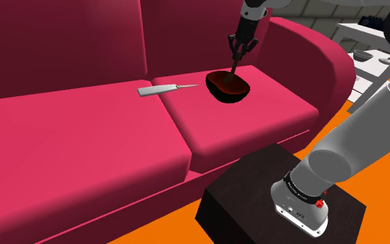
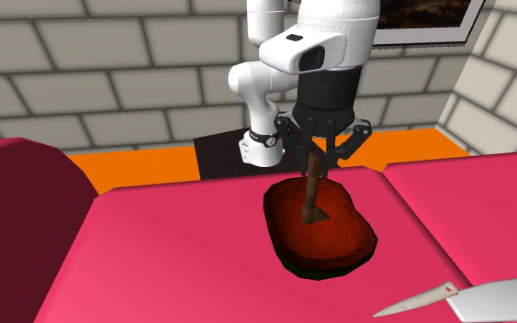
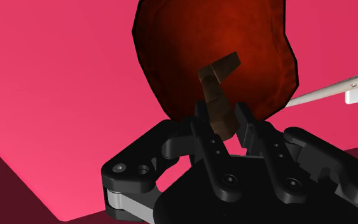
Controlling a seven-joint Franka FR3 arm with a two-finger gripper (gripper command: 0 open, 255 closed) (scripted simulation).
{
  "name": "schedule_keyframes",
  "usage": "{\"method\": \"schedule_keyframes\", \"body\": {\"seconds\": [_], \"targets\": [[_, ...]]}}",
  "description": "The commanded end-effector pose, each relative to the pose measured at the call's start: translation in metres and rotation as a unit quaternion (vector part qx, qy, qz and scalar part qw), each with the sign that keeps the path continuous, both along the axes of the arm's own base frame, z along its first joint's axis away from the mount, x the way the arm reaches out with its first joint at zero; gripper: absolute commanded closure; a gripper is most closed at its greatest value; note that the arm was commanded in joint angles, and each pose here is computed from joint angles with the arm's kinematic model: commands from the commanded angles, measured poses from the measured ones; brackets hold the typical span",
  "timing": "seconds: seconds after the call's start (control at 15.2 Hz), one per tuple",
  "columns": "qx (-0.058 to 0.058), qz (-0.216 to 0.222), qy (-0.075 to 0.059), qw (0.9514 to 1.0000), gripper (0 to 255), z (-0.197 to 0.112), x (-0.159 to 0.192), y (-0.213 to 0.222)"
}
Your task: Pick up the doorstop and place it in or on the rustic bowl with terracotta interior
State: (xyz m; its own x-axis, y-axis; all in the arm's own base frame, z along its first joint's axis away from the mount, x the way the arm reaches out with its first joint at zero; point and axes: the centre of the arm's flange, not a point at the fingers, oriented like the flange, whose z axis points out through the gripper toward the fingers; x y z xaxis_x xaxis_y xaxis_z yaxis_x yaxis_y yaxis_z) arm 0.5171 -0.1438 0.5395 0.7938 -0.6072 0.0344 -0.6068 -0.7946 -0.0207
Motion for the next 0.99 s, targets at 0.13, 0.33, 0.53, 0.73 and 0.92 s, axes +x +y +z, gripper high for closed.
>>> {"method": "schedule_keyframes", "body": {"seconds": [0.13,0.33,0.53,0.73,0.92], "targets": [[0.000,0.000,0.000,1.0000,0,0.000,0.000,0.000],[0.000,0.000,0.000,1.0000,0,0.000,0.000,0.000],[0.000,0.000,0.000,1.0000,0,0.013,-0.001,0.000],[0.000,0.000,0.000,1.0000,0,0.050,-0.002,0.000],[0.000,0.000,0.000,1.0000,0,0.050,-0.002,0.000]]}}
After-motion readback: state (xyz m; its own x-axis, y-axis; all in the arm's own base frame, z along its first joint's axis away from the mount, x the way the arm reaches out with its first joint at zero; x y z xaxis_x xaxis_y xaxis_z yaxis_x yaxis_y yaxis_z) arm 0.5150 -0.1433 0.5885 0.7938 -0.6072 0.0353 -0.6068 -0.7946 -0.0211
